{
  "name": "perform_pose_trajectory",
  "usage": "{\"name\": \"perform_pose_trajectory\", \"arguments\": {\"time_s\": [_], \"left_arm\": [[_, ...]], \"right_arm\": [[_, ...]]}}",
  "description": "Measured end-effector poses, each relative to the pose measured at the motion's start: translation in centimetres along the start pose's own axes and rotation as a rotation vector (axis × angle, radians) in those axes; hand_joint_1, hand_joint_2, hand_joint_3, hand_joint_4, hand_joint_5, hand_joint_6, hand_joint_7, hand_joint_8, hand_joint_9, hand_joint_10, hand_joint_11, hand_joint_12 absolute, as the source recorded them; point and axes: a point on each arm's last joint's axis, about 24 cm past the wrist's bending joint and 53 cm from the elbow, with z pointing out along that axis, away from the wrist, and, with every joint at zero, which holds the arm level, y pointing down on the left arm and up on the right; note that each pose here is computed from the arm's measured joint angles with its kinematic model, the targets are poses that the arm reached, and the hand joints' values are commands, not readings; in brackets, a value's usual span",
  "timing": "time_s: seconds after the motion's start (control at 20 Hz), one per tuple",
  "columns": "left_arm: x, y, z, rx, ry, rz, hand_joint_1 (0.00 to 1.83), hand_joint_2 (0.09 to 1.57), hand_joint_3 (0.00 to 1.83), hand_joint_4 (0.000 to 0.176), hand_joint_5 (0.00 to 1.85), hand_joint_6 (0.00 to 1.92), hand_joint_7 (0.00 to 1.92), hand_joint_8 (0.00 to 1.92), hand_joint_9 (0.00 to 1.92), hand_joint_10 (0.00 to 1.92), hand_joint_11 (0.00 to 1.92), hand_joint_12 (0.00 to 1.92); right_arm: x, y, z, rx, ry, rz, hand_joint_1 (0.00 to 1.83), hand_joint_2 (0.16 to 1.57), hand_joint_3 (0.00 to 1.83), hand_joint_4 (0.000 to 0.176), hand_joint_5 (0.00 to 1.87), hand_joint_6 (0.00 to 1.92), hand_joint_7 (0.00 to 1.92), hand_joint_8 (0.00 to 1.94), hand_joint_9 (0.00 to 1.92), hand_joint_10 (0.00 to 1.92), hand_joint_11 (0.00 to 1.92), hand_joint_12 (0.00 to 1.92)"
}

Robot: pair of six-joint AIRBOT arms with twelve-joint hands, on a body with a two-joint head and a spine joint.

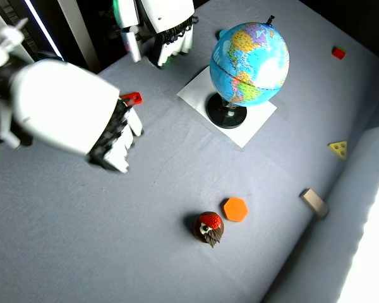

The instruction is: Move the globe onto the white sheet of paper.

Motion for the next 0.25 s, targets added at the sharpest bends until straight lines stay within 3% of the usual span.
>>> {"name": "perform_pose_trajectory", "arguments": {"time_s": [0.25], "left_arm": [[0.16,-0.5,-0.06,0.022,0.007,0.003,0.77,1.47,0.01,0.0,1.04,1.92,1.2,1.92,1.25,1.92,1.18,1.92]], "right_arm": [[-0.75,0.4,-0.06,0.017,-0.037,0.003,0.81,1.46,0.03,0.0,1.08,1.92,1.29,1.94,1.38,1.92,1.48,1.92]]}}
